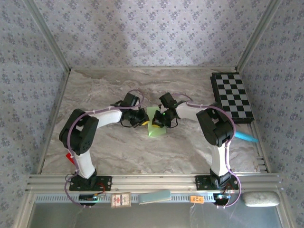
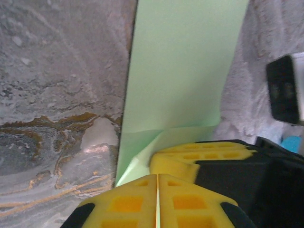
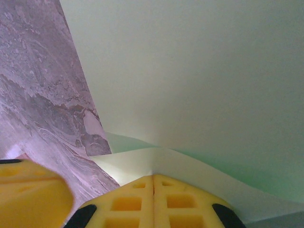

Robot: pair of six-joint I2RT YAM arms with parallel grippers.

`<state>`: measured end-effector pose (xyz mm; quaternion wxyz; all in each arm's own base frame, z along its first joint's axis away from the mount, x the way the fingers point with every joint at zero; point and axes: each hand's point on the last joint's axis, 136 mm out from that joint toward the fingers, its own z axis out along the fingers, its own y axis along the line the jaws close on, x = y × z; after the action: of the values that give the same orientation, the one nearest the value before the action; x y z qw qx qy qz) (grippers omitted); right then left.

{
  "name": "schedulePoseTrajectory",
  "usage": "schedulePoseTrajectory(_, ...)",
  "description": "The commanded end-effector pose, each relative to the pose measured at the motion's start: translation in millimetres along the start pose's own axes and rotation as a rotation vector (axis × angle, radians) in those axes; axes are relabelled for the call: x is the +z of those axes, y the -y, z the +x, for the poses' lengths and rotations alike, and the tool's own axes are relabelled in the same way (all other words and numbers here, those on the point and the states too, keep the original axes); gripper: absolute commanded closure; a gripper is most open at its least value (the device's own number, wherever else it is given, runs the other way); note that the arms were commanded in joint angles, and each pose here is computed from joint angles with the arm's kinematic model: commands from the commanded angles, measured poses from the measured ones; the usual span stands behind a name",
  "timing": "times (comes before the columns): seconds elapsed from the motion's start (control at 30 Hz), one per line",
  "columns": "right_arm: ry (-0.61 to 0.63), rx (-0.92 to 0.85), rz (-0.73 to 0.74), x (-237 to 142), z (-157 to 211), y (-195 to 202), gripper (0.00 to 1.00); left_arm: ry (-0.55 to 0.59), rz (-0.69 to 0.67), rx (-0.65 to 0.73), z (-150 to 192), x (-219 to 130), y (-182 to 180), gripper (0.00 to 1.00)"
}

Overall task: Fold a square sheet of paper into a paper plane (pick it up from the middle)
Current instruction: Fold the triangle a second time at the center of the table.

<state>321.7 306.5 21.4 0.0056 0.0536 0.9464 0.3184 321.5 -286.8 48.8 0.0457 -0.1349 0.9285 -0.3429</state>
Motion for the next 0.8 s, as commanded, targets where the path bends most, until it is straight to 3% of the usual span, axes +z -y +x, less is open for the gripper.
schedulePoseTrajectory(0.0,-0.028,0.037,0.094,7.5,5.7,25.3,0.94,-0.015,0.015,0.009,-1.3,7.1,9.8,0.93)
schedulePoseTrajectory(0.33,-0.014,0.020,0.056,3.1,3.1,17.0,0.95,-0.036,-0.075,-0.007,1.3,22.4,-9.3,0.97)
schedulePoseTrajectory(0.77,0.069,-0.102,-0.116,-25.1,-14.9,-30.9,0.93,-0.090,-0.192,-0.028,12.7,31.5,-39.5,1.00)
